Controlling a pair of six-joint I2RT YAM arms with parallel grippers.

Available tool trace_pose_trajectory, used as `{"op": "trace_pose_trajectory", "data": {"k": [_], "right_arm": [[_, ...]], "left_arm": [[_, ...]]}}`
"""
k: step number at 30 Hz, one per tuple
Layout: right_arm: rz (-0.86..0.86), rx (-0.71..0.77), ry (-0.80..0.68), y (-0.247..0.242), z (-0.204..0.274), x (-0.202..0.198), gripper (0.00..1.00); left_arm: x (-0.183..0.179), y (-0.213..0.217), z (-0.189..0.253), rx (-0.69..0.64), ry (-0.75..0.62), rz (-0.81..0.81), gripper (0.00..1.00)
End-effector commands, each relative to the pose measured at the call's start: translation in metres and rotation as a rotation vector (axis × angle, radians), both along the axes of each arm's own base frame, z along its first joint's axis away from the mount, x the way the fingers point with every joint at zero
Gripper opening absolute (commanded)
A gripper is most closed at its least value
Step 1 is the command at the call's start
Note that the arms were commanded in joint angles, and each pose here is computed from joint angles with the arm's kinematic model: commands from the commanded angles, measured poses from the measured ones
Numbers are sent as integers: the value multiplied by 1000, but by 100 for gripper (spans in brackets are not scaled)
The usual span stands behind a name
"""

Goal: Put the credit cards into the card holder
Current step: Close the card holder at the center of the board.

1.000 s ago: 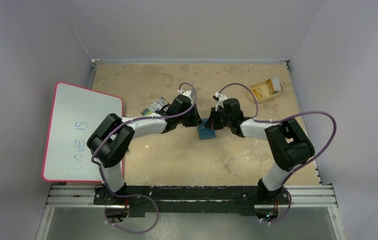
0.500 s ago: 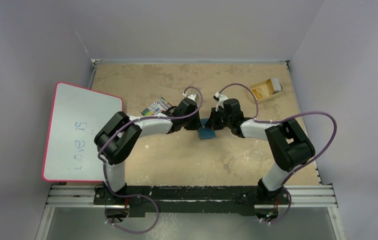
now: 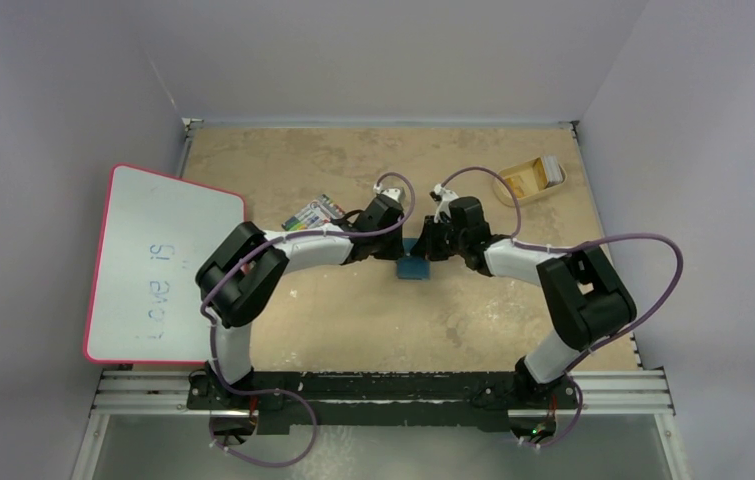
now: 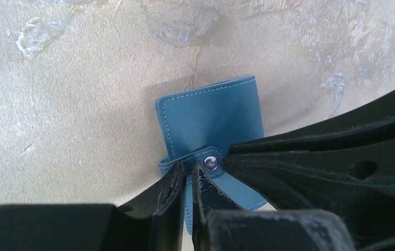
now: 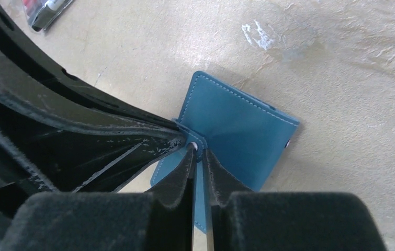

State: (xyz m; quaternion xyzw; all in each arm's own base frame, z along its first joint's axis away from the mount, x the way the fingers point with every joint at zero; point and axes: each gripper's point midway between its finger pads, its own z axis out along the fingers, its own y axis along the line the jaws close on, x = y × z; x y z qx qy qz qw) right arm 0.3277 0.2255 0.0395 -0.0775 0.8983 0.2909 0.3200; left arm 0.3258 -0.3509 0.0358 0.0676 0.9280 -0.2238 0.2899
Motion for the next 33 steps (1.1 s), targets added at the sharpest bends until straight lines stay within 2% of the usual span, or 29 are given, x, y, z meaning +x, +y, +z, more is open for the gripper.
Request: {"op": "trace_pose_trajectory", "data": {"k": [1, 5, 19, 24, 33], "right_arm": [[17, 66, 2, 9, 22, -4, 12], [15, 81, 11, 11, 26, -3, 16], [-31, 55, 71, 8, 17, -2, 16], [-58, 77, 100, 11, 17, 1, 24], [-94, 55, 113, 9, 11, 11, 18]], "left_arm": [[-6, 9, -18, 82, 26, -13, 8], [-7, 8, -19, 84, 25, -14, 8], [-8, 3, -15, 68, 17, -22, 7], [-9, 2, -16, 63, 18, -24, 6], [-8, 0, -14, 56, 11, -26, 5]]}}
